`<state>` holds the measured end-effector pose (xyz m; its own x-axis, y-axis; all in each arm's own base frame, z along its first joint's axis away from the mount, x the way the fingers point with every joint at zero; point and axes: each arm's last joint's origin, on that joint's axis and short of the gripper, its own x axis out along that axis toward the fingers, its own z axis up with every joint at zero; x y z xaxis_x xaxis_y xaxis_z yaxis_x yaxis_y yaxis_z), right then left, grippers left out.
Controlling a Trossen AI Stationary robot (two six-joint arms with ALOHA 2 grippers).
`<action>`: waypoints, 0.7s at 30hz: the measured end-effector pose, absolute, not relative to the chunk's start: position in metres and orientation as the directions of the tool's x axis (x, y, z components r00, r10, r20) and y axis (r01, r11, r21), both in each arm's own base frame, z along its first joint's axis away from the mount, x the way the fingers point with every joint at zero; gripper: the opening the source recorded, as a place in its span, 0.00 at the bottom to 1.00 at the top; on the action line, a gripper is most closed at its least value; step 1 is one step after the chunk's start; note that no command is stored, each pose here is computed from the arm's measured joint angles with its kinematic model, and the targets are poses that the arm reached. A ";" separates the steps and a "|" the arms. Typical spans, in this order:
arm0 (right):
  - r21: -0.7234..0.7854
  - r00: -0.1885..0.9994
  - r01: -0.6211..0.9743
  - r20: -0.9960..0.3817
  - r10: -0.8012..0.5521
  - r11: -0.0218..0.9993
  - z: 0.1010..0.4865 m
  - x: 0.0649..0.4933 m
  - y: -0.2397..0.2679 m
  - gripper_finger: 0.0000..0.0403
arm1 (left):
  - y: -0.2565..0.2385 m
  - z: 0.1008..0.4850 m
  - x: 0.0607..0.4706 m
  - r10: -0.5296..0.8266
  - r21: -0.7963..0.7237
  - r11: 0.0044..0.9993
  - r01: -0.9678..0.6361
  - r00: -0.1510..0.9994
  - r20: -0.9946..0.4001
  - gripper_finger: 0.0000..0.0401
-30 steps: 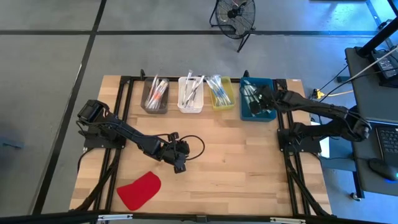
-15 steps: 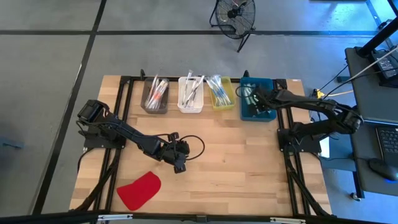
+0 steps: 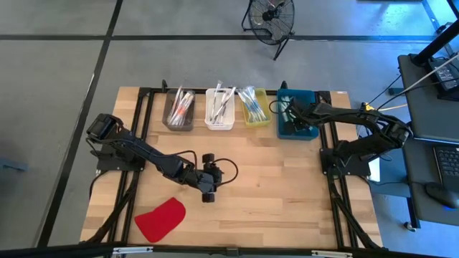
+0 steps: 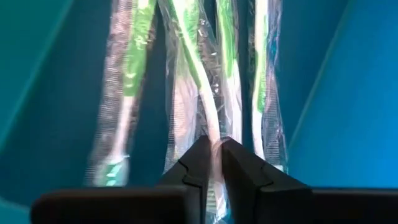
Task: Pick & Place Toothbrushes
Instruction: Put the green toothbrush into the blue bin
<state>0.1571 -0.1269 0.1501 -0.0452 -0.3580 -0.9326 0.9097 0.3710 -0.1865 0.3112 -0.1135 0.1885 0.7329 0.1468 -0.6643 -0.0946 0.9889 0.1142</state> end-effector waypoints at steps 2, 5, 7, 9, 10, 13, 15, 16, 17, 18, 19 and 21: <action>-0.186 -0.044 0.909 -0.932 -0.359 0.374 0.150 0.157 -0.127 0.13 | -0.113 0.189 0.311 0.147 0.130 0.988 -0.080 0.732 -0.665 0.45; -0.185 -0.037 0.906 -0.930 -0.365 0.380 0.150 0.158 -0.128 0.19 | -0.113 0.189 0.311 0.154 0.150 0.986 -0.072 0.732 -0.663 0.45; -0.186 -0.034 0.902 -0.930 -0.367 0.389 0.150 0.158 -0.128 0.23 | -0.111 0.189 0.311 0.170 0.158 0.984 -0.085 0.733 -0.659 0.45; -0.187 -0.033 0.900 -0.929 -0.368 0.394 0.150 0.158 -0.128 0.28 | -0.109 0.189 0.312 0.180 0.162 0.982 -0.096 0.731 -0.658 0.45; -0.187 -0.032 0.900 -0.929 -0.368 0.393 0.150 0.158 -0.128 0.31 | -0.107 0.189 0.313 0.186 0.162 0.981 -0.104 0.731 -0.657 0.45; -0.188 -0.032 0.898 -0.930 -0.367 0.398 0.150 0.158 -0.128 0.39 | -0.100 0.189 0.315 0.201 0.160 0.979 -0.127 0.727 -0.657 0.45; -0.183 -0.026 0.889 -0.935 -0.354 0.419 0.151 0.158 -0.127 0.44 | -0.095 0.189 0.317 0.202 0.152 0.979 -0.135 0.723 -0.661 0.45; -0.176 -0.019 0.887 -0.938 -0.347 0.427 0.151 0.158 -0.127 0.46 | -0.092 0.189 0.318 0.194 0.143 0.981 -0.132 0.721 -0.665 0.45; -0.171 -0.012 0.884 -0.938 -0.345 0.435 0.152 0.157 -0.126 0.49 | -0.090 0.190 0.318 0.178 0.131 0.984 -0.121 0.721 -0.670 0.45; -0.170 -0.006 0.879 -0.938 -0.346 0.445 0.154 0.157 -0.125 0.50 | -0.088 0.192 0.318 0.159 0.120 0.987 -0.106 0.723 -0.672 0.45; -0.168 0.001 0.875 -0.938 -0.348 0.454 0.156 0.156 -0.125 0.52 | -0.085 0.194 0.319 0.139 0.106 0.990 -0.091 0.730 -0.670 0.45; -0.163 0.019 0.861 -0.937 -0.350 0.482 0.161 0.154 -0.123 0.54 | -0.080 0.200 0.319 0.115 0.102 0.993 -0.063 0.739 -0.664 0.45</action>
